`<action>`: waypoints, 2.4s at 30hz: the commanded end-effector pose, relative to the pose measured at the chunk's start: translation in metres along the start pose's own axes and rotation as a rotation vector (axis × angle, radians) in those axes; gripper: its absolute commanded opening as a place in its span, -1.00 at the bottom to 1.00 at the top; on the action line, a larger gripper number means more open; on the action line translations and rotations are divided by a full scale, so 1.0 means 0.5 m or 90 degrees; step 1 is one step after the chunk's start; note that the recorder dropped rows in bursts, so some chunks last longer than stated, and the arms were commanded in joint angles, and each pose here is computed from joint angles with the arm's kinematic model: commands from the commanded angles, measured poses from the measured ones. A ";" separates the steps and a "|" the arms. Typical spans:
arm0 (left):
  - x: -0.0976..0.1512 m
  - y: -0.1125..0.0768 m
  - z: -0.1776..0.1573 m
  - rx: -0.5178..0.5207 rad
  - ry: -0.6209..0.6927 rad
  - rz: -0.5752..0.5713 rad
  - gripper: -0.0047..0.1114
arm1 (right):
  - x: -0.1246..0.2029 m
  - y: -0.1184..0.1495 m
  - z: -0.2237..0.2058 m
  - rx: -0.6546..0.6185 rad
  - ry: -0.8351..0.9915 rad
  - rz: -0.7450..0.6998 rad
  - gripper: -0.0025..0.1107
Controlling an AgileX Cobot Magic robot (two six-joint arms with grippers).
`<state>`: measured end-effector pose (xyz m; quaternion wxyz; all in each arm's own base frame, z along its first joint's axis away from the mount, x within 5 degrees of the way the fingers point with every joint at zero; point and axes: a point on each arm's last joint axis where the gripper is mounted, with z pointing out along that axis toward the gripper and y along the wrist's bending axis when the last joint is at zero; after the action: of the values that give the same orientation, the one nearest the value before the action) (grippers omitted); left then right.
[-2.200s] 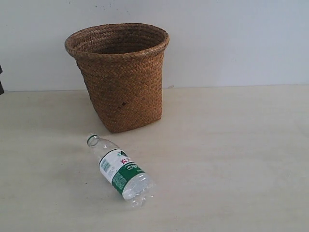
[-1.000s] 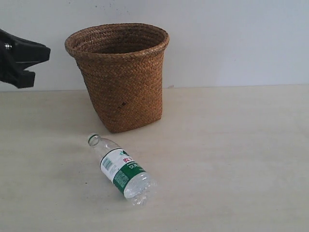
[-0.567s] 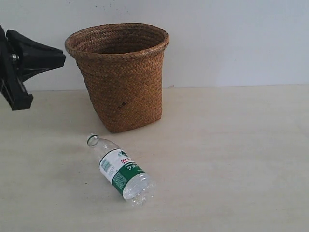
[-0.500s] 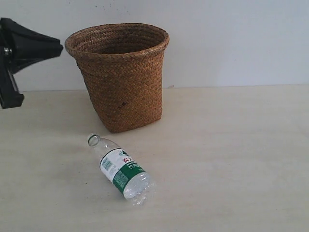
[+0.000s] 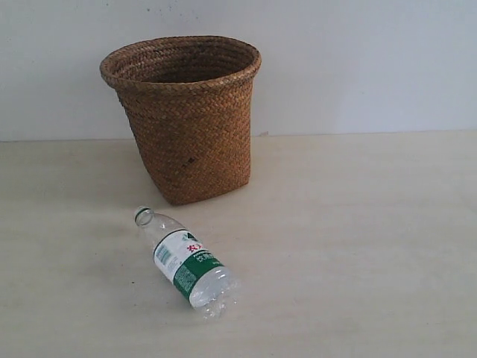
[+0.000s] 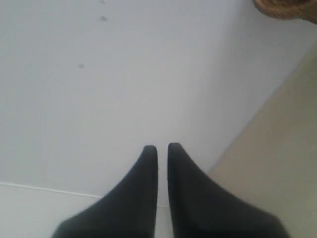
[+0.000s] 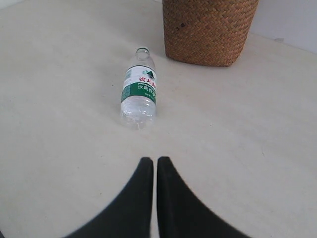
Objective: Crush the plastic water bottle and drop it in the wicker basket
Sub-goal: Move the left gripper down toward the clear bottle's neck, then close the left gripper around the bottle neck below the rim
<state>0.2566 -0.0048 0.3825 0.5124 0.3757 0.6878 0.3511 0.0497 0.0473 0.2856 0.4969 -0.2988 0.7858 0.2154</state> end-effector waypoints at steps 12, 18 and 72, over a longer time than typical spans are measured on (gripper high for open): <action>-0.035 -0.188 0.135 0.563 -0.055 -0.048 -0.85 | 0.001 0.000 0.001 -0.002 -0.007 -0.001 -0.96; -0.066 -0.236 0.165 0.614 -0.105 0.030 -0.85 | 0.001 0.000 0.001 -0.002 -0.007 -0.001 -0.96; -0.042 -0.479 0.320 0.550 -0.122 0.484 -0.10 | 0.001 0.000 0.001 -0.002 -0.007 -0.001 -0.96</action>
<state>0.3774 -0.1166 0.1455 0.2068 0.7964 0.5454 0.1597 0.0497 0.0473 0.2856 0.4969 -0.2988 0.7858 0.2154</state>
